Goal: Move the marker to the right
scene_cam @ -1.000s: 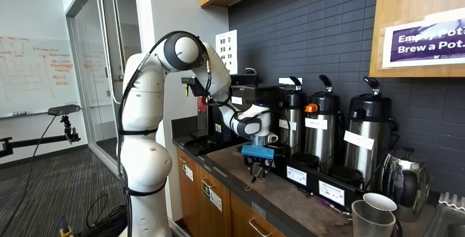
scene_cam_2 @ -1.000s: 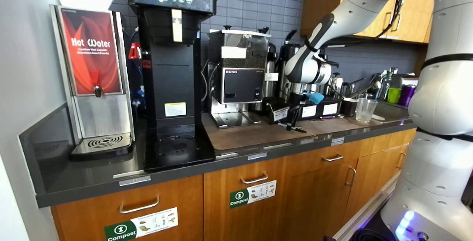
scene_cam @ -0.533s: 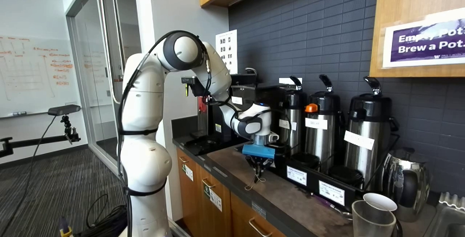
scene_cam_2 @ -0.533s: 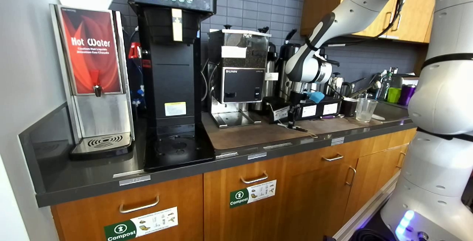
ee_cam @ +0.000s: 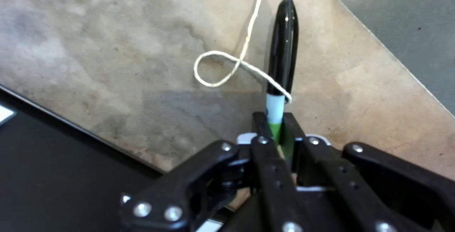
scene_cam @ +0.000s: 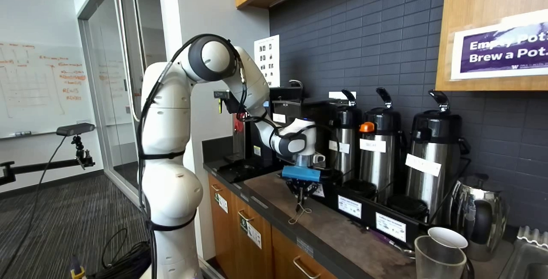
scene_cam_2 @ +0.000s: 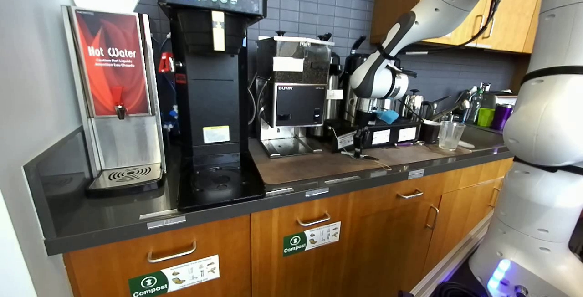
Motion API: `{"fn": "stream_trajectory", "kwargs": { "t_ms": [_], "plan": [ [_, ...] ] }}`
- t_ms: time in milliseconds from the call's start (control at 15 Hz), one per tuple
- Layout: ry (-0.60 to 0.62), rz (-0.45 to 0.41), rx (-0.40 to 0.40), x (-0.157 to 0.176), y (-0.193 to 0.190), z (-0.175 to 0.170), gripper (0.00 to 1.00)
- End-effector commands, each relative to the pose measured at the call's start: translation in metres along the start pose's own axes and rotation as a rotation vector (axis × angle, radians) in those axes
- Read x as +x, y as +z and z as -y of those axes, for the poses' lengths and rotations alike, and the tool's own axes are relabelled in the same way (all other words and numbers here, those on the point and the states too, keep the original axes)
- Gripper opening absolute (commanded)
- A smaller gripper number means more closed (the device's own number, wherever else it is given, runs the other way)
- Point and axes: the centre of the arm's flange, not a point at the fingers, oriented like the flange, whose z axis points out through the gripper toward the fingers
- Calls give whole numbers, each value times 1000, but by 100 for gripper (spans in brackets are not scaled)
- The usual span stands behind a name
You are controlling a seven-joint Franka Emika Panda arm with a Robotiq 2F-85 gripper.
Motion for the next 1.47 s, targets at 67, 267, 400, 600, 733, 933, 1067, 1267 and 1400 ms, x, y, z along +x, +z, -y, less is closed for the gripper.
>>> {"fn": "stream_trajectory", "kwargs": {
  "t_ms": [67,267,400,600,733,933,1067,1267,1400],
  "plan": [
    [-1,30,-37,2,-48,19,3],
    [10,53,-58,-2,-65,20,3],
    [14,55,-66,-4,-77,21,3],
    [-2,37,-77,-2,-94,23,3],
    [-32,26,-72,0,-102,26,3],
    [-84,19,-46,4,-113,33,3],
    [-144,23,-26,4,-119,37,3],
    [-276,39,28,-6,-126,38,3],
    [-368,56,60,-14,-129,37,3]
  ]
}}
